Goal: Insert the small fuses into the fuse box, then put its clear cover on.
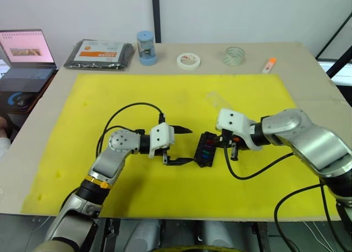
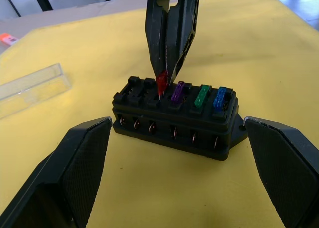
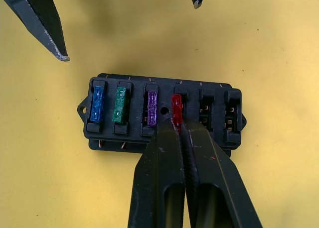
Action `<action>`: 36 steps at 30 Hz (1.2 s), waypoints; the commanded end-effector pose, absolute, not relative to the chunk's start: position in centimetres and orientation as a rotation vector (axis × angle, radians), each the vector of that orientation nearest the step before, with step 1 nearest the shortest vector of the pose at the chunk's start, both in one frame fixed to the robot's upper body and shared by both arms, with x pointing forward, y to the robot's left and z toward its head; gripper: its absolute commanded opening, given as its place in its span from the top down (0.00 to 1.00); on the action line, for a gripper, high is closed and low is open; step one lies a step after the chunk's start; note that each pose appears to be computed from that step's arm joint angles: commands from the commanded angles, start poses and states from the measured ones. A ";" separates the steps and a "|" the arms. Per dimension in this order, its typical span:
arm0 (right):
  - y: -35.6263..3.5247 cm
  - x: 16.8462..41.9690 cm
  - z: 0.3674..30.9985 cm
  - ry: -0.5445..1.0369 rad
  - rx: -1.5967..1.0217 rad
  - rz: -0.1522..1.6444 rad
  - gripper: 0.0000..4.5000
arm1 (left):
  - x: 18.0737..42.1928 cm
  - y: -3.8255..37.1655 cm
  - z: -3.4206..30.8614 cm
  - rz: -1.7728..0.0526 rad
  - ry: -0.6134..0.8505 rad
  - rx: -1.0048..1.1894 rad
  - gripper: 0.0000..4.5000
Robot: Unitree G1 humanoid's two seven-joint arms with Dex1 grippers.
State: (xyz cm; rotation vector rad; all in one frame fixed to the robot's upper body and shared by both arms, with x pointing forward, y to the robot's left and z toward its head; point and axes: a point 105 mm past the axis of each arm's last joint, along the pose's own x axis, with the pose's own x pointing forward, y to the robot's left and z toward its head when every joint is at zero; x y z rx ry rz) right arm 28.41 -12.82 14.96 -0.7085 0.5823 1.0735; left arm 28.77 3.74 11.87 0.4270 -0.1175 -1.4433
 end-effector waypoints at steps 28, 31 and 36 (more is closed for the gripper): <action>-12.8 28.6 16.1 0.539 -0.721 1.068 1.00 | 28.7 3.6 12.4 -1.442 -0.160 0.457 0.01; -12.9 28.6 16.0 0.545 -0.720 1.066 1.00 | 28.7 3.6 12.4 -1.440 -0.160 0.457 0.01; -12.8 28.4 15.7 0.560 -0.715 1.074 1.00 | 28.7 3.7 12.4 -1.437 -0.159 0.460 0.01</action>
